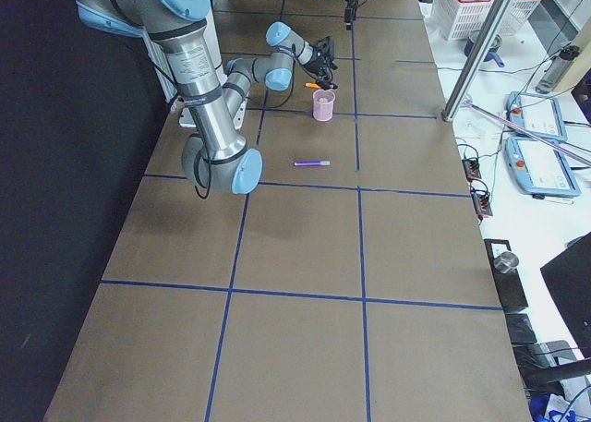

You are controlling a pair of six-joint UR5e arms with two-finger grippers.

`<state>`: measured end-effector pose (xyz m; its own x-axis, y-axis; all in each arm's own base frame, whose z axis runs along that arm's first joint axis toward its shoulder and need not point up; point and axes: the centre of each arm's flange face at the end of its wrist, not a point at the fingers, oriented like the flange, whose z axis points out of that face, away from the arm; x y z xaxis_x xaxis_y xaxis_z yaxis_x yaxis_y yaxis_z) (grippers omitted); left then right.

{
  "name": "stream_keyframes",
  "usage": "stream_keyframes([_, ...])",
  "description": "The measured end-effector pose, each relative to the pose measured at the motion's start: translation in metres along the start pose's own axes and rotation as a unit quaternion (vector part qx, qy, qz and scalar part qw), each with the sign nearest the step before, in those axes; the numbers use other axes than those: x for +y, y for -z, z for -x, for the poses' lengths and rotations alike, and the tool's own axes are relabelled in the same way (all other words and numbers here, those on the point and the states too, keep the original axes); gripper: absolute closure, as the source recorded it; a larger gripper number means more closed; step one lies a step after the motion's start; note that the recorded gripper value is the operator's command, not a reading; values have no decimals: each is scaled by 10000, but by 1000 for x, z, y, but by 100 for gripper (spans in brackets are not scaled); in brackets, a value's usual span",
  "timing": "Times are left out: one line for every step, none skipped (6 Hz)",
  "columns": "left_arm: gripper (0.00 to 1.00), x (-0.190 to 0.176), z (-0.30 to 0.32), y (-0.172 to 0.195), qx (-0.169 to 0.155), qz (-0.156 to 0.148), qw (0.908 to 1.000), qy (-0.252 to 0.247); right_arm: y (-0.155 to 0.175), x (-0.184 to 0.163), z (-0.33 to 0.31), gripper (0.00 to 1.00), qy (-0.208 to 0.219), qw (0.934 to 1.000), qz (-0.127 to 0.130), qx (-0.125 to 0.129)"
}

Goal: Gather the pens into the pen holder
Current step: 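Withdraw the right gripper while lowering the left gripper onto the orange marker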

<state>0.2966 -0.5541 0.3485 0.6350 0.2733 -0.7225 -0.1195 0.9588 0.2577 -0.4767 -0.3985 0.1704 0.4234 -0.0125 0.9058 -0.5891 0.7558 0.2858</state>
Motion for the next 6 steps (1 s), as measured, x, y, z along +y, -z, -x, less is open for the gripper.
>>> stream_keyframes([0, 3, -47, -18, 60, 294, 9995, -73, 9, -25, -27, 12, -73, 9997, 220, 24])
stream_keyframes([0, 10, -90, -38, 23, 685, 9976, -130, 18, -57, -57, 12, -179, 9987, 482, 68])
stream_keyframes([0, 16, -120, -60, -33, 1016, 9947, -179, 27, -99, -90, 12, -345, 9956, 868, 109])
stream_keyframes([2, 15, -137, -83, -107, 1246, 9920, -151, 39, -139, -131, 12, -437, 9909, 1261, 162])
stream_keyframes([3, 5, -146, -105, -221, 1427, 9895, -2, 54, -170, -179, 12, -375, 9861, 1600, 244])
stream_keyframes([5, -8, -154, -121, -279, 1586, 9868, 166, 67, -193, -225, 12, -339, 9804, 1920, 291])
